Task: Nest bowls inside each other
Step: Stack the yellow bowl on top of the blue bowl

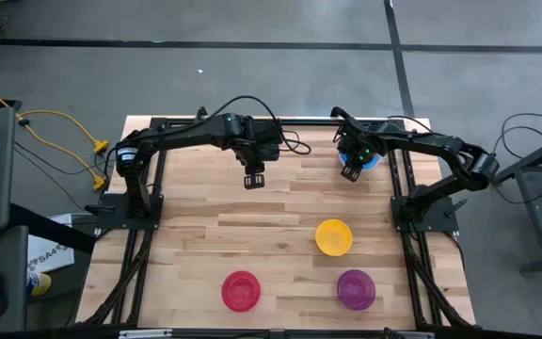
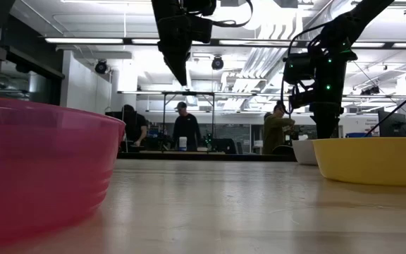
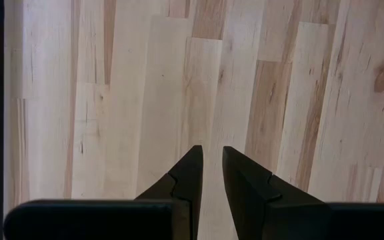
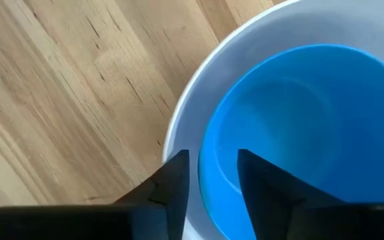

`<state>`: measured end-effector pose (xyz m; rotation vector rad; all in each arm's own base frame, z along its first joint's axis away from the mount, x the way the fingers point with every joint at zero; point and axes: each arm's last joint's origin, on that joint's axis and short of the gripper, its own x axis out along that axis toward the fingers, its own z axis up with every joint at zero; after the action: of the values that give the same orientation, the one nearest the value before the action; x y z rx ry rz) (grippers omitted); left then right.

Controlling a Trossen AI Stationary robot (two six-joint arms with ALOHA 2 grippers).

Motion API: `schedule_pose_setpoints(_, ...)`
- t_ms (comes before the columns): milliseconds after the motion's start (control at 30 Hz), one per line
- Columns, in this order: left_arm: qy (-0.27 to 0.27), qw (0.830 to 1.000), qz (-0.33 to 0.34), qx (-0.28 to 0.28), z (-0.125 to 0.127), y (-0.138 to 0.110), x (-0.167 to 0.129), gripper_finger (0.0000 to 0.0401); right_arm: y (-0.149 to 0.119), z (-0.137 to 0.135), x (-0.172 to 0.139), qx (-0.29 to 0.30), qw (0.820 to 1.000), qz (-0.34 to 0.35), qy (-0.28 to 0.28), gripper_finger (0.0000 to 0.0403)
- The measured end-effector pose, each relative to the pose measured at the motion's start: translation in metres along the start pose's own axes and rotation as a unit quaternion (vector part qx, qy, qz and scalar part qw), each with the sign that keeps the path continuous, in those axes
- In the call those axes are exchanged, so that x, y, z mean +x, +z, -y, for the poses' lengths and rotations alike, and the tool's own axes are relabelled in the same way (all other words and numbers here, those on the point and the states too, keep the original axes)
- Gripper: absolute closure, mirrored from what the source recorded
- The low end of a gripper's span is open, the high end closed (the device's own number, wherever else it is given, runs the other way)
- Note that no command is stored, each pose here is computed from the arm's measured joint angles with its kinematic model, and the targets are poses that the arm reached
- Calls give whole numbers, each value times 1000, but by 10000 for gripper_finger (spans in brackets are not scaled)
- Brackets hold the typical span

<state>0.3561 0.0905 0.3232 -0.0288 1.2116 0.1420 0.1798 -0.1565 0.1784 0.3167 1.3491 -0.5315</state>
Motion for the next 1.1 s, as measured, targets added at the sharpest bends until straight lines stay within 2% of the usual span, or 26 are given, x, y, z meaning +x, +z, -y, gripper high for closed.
schedule_pose_setpoints(367, 0, 1000, 0, 0, 0, 0, 0, 343, 21, 5, -26, 0, 1000, 31, -3, 268)
schedule_pose_setpoints(700, 0, 1000, 0, 1, 0, 0, 0, 343, 27, 5, -51, 4, 1000, 11, 3, 268)
schedule_pose_setpoints(900, 0, 1000, 0, 1, 0, 0, 0, 343, 28, -10, -57, -10, 1000, 3, 26, 268)
schedule_pose_setpoints(1100, -1, 1000, -5, -4, 0, -1, 0, 343, 27, -38, -60, -38, 998, -6, 51, 268)
